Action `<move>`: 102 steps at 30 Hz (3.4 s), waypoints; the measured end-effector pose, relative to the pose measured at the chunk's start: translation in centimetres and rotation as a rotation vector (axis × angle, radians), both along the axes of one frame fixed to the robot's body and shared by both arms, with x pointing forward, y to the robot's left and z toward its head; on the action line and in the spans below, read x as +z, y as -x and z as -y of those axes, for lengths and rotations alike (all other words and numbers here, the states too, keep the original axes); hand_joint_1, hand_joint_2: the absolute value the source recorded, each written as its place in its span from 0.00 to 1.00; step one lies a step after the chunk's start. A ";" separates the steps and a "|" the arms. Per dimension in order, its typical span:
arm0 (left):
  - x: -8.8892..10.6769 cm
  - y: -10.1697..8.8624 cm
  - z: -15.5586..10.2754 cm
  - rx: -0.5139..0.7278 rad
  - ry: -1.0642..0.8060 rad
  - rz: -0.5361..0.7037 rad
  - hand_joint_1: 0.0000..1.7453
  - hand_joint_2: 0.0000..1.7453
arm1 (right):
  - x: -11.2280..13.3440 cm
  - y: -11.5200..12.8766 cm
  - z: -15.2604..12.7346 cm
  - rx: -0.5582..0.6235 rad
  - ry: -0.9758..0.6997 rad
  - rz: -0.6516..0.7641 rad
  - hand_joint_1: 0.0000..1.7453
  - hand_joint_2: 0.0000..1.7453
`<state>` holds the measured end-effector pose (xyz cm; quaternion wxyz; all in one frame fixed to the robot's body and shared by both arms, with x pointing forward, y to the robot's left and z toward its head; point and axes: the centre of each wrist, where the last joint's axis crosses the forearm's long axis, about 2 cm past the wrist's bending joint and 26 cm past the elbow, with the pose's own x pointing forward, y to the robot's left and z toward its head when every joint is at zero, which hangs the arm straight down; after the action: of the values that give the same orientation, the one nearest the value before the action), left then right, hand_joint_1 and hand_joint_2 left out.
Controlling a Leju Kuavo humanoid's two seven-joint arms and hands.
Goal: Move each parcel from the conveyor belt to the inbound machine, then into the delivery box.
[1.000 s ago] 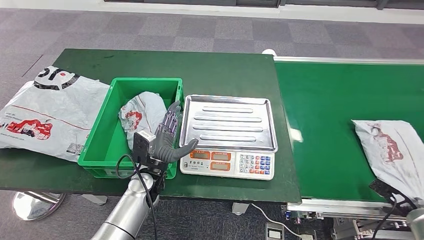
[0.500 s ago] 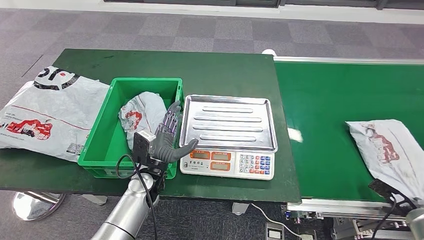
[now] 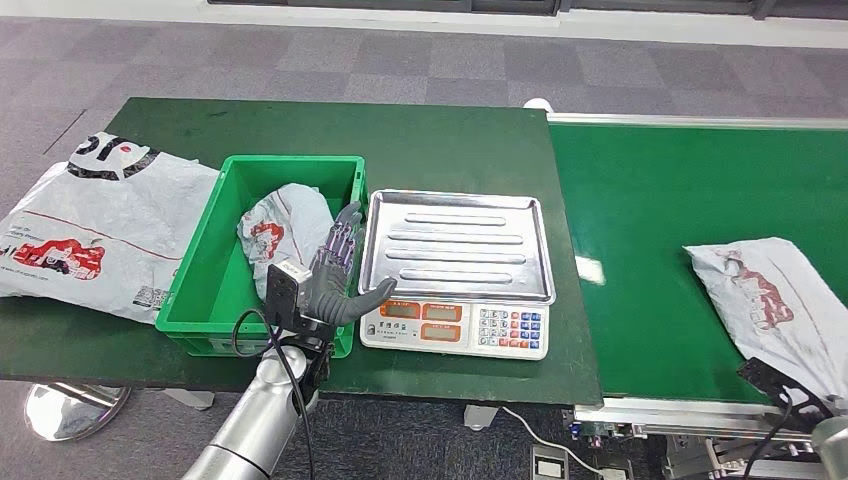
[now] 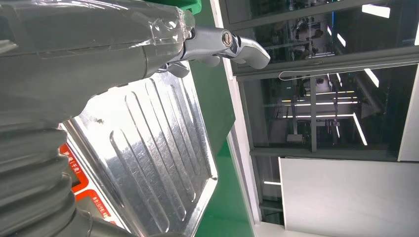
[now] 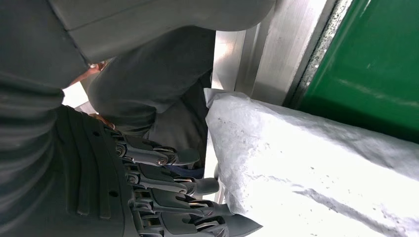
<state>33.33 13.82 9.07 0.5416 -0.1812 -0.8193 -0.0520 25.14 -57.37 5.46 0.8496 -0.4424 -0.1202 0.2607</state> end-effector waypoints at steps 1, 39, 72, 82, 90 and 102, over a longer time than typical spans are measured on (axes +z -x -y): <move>0.0 0.0 0.0 0.000 0.000 0.000 0.00 1.00 | 0.0 0.0 0.0 0.000 0.000 0.000 0.00 1.00; 0.0 -0.2 0.2 -0.006 -0.036 0.005 0.00 1.00 | 12.3 -6.8 -7.4 0.528 0.096 1.494 0.54 1.00; 0.0 -0.4 0.3 -0.013 -0.027 -0.008 0.00 1.00 | 13.2 -7.6 -8.7 0.497 0.320 1.503 0.00 1.00; -0.2 -0.5 0.2 -0.033 -0.038 -0.013 0.00 1.00 | 10.7 -10.6 -6.7 0.265 0.106 0.661 0.00 1.00; -0.6 -0.3 0.2 -0.030 -0.059 -0.026 0.00 1.00 | 4.8 -8.6 -5.4 0.172 0.005 0.388 0.00 1.00; -0.8 -0.3 0.1 -0.007 -0.072 -0.030 0.00 1.00 | 2.5 -8.0 -6.7 0.229 -0.092 0.109 0.00 1.00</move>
<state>33.61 13.77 8.27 0.5598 -0.1652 -0.8080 -0.0807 33.18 -50.66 7.93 0.8260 -0.3998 -0.2277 0.3256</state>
